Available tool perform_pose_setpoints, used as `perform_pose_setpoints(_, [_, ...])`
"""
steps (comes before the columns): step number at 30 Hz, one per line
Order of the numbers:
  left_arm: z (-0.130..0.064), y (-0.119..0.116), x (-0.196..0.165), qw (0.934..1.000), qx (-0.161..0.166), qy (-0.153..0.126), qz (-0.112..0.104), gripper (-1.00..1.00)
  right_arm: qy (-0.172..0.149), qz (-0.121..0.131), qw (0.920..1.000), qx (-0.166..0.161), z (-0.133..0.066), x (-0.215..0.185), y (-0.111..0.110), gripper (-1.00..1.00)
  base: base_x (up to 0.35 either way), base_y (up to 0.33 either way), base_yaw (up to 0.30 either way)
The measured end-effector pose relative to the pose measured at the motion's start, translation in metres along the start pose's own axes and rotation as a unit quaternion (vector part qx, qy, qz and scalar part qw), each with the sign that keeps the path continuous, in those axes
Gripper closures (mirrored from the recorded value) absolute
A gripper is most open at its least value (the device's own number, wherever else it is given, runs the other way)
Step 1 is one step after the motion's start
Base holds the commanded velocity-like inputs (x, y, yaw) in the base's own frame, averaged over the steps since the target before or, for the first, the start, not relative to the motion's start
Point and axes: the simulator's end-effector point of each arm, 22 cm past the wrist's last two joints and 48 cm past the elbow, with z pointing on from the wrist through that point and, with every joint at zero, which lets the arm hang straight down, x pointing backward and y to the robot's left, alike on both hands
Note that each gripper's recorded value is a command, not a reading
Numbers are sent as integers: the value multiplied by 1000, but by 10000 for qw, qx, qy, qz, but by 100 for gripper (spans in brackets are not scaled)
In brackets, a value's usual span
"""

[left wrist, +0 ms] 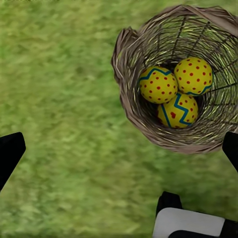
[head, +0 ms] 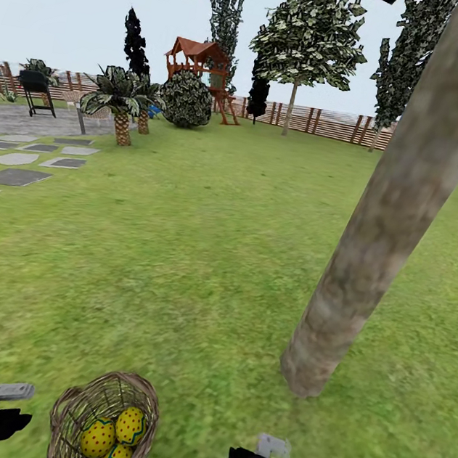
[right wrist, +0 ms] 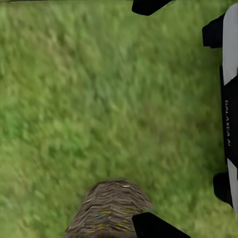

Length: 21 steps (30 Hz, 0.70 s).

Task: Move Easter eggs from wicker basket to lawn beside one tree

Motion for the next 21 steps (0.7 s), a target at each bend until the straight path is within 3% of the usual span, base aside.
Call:
perform_pose_setpoints(1, [0,0,0,10000,1,-2,0,-100,-111,2,9999,-17,-2,-10,1,-100,0,0,0])
perform_pose_setpoints(3, [-2,-2,-5,10000,17,-65,13,-100,-631,-30,9979,-116,-21,-55,8,-100,0,0,0])
perform_pose_setpoints(4, [-3,-3,-7,10000,22,-87,18,-100,-647,-35,9978,-134,-27,-56,9,-100,0,0,0])
perform_pose_setpoints(10, [-10,-8,-20,9996,66,-251,54,-100,-274,-102,9993,-223,-58,-41,11,-100,0,0,0])
perform_pose_setpoints(14, [-13,-11,-28,9993,98,-340,73,-100,-124,-38,9992,-388,-64,-33,23,-100,0,0,0])
perform_pose_setpoints(17, [-21,-26,-39,9984,223,-497,128,-100,-39,-24,9985,-549,-66,-26,36,-100,29,-22,0])
perform_pose_setpoints(21, [-21,-40,-37,9980,312,-495,249,-100,-19,-19,9982,-597,-66,-24,40,-100,72,-119,0])
